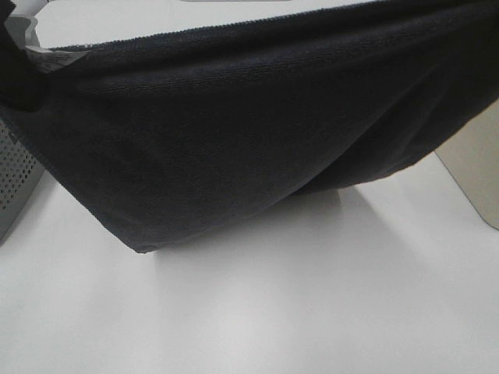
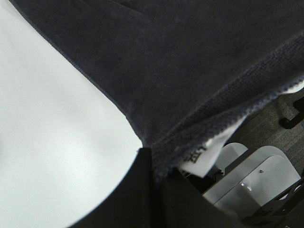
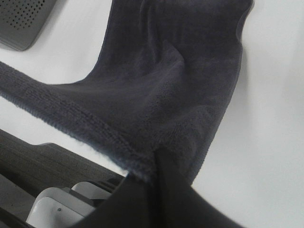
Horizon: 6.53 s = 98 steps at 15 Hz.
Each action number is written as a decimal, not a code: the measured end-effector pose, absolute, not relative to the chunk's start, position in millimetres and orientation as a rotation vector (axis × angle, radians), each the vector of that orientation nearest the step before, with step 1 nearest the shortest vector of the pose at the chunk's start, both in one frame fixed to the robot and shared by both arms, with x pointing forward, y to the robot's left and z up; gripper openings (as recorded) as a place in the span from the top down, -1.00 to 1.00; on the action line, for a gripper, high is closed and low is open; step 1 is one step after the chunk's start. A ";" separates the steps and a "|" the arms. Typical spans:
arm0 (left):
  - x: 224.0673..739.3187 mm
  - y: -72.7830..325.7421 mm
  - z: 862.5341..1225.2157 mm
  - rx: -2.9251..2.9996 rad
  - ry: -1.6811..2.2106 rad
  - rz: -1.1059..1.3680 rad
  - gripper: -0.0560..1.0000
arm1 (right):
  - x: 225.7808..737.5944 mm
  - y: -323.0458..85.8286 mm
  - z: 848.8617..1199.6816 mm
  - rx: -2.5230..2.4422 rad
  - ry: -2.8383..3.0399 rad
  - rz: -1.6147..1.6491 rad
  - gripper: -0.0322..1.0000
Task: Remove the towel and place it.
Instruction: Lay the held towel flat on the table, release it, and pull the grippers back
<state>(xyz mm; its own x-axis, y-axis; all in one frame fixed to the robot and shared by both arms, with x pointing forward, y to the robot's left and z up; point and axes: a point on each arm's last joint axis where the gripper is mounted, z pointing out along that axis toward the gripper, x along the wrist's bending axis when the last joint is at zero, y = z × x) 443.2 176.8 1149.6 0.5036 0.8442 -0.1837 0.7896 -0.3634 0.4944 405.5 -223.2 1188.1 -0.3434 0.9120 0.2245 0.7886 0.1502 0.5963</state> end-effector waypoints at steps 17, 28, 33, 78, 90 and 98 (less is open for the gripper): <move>368.3 178.4 1027.1 2.409 1.493 -0.460 0.89 | 335.1 -229.9 1049.4 2.209 2.396 0.746 0.90; 364.8 158.8 975.2 2.577 1.596 -0.719 0.89 | 363.0 -221.0 992.6 2.293 2.647 0.233 0.90; 379.7 148.3 955.8 2.616 1.661 -0.774 0.89 | 375.2 -218.3 969.6 2.297 2.734 0.014 0.90; 643.7 172.1 983.4 2.226 1.742 -0.219 -0.46 | 637.4 -228.9 1026.8 2.129 2.490 0.697 -0.47; 735.7 194.6 902.9 2.162 1.795 -0.082 -0.55 | 758.2 -232.4 920.3 2.088 2.379 0.552 -0.53; 745.5 201.1 883.3 2.150 1.765 -0.032 -0.55 | 764.8 -231.0 886.5 2.115 2.407 0.535 -0.53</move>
<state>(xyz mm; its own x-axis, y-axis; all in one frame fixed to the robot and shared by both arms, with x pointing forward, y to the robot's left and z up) 745.5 201.1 883.3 0.2201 0.9454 -0.2405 0.9534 -0.1563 0.2582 764.8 -231.0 886.5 -0.1487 0.9444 0.2932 0.9797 0.1004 0.1735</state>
